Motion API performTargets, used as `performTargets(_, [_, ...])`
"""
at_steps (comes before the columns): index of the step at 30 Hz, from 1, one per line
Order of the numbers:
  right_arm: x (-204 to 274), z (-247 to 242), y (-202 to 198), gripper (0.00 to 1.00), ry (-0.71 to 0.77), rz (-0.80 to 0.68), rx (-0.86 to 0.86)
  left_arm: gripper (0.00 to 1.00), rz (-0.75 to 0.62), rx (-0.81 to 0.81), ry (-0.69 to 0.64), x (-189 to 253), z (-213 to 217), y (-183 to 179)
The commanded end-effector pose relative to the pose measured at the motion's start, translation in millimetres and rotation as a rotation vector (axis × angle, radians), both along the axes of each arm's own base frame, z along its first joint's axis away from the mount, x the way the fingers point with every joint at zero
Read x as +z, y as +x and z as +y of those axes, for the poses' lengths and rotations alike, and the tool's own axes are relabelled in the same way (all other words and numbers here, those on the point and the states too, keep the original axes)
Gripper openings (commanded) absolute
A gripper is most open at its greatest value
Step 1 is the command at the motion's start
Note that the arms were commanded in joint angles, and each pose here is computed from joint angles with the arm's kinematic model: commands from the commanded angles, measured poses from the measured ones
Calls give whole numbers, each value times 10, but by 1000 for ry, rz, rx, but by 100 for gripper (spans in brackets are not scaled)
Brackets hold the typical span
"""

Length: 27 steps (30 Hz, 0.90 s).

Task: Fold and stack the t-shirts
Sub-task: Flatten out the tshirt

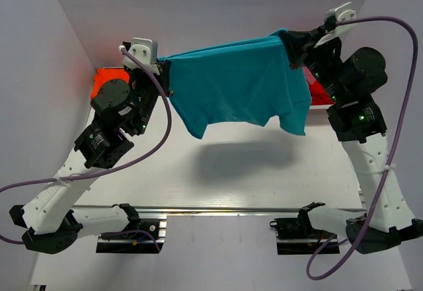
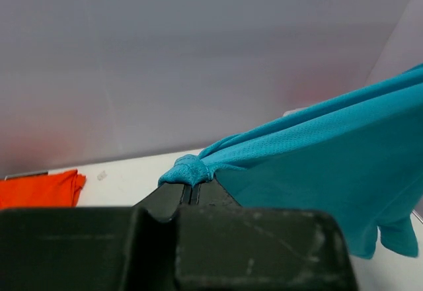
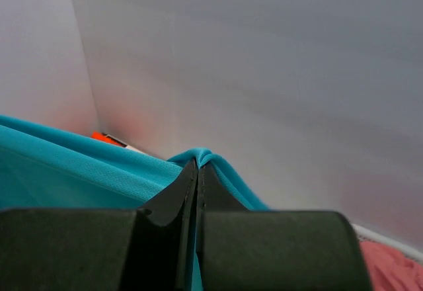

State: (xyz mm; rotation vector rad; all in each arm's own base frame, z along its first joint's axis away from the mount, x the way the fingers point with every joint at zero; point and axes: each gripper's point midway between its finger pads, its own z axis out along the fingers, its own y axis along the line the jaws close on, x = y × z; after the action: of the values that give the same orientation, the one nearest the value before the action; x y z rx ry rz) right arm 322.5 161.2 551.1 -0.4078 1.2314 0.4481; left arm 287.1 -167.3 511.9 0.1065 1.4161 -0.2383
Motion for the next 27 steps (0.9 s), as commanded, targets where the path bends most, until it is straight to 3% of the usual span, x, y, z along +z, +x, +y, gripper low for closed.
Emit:
performTargets(1, [532, -886, -119, 0, 17, -143, -397, 0, -70, 232, -17, 408, 801, -227])
performTargets(7, [754, -893, -515, 0, 27, -220, -343, 0, -130, 45, -15, 618, 601, -392])
performTargets(10, [708, -851, -549, 0, 15, -216, -316, 0, -118, 60, -8, 586, 626, -383])
performTargets(14, [464, -750, -301, 0, 10, -139, -296, 0, -46, 154, 17, 364, 586, -158])
performTargets(21, [-529, -282, 523, 0, -62, 112, -179, 0, 128, 449, 148, -574, 432, 526])
performTargets(22, [-830, -182, 780, 0, -86, 180, -168, 0, 142, 466, 183, -693, 404, 634])
performTargets(23, [-915, -149, 855, 0, -96, 196, -156, 0, 190, 451, 246, -997, 251, 834])
performTargets(24, [-1325, -7, 1174, 0, -132, 283, -133, 0, 243, 460, 293, -1345, 223, 1078])
performTargets(26, [-1438, 34, 1247, 0, -138, 308, -123, 0, 270, 470, 295, -1528, 212, 1202])
performTargets(27, [-1574, 83, 1411, 0, -148, 338, -121, 0, 336, 501, 322, -1911, 241, 1448])
